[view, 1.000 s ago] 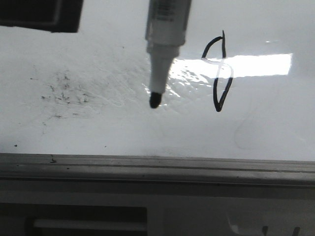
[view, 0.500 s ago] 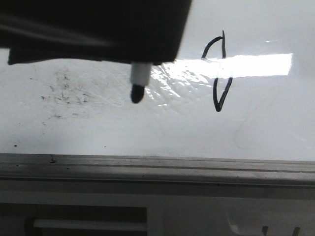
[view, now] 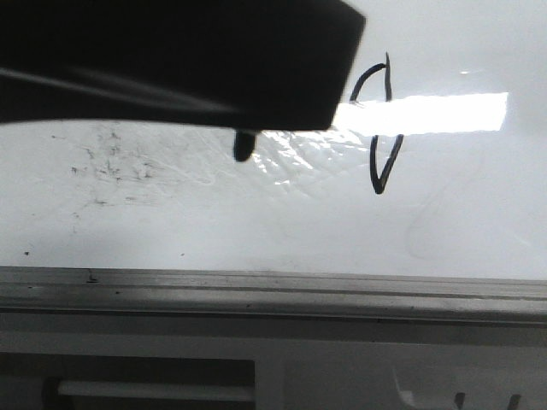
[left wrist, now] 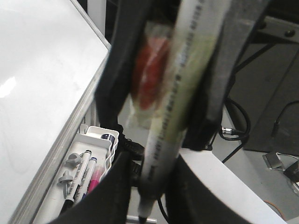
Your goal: Write number 8 on whiteboard
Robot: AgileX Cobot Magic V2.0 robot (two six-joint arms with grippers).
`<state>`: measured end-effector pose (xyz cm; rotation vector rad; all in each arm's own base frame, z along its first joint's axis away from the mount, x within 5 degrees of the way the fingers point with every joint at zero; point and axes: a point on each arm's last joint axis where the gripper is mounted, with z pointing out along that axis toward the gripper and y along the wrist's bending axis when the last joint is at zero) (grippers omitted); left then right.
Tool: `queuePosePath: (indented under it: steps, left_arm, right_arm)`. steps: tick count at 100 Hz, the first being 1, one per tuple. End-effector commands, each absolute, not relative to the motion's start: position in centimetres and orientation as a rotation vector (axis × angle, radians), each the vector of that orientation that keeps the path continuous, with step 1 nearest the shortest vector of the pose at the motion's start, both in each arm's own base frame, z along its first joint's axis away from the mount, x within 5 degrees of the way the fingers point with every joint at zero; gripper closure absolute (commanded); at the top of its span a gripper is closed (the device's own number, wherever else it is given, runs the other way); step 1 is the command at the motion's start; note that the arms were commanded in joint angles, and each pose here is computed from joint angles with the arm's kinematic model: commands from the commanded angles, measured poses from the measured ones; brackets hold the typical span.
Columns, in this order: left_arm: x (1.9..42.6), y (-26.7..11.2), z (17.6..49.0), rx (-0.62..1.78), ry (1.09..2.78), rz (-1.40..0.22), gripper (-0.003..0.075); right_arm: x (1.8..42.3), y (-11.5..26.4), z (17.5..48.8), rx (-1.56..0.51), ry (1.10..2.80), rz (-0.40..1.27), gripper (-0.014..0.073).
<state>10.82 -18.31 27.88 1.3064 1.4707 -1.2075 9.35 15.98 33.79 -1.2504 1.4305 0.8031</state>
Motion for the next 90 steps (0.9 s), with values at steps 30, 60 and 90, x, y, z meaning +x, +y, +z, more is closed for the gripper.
queuePosePath:
  steps: [30, 60, 90]
  left_arm:
    - [11.0, -18.6, 29.6, 1.235, 1.419, -1.247, 0.0741]
    - [10.8, -18.4, 29.0, 1.26, 1.434, -1.238, 0.0741]
    - [10.1, -17.8, 26.7, 1.276, 1.503, -1.242, 0.0741]
  right_arm:
    - [8.9, 16.0, 35.2, -1.234, 1.389, 0.868, 0.0656]
    - [9.2, 15.9, 35.2, -1.201, 1.397, 0.838, 0.0184]
    - [9.9, 15.5, 35.7, -1.111, 1.405, 0.771, -0.0063]
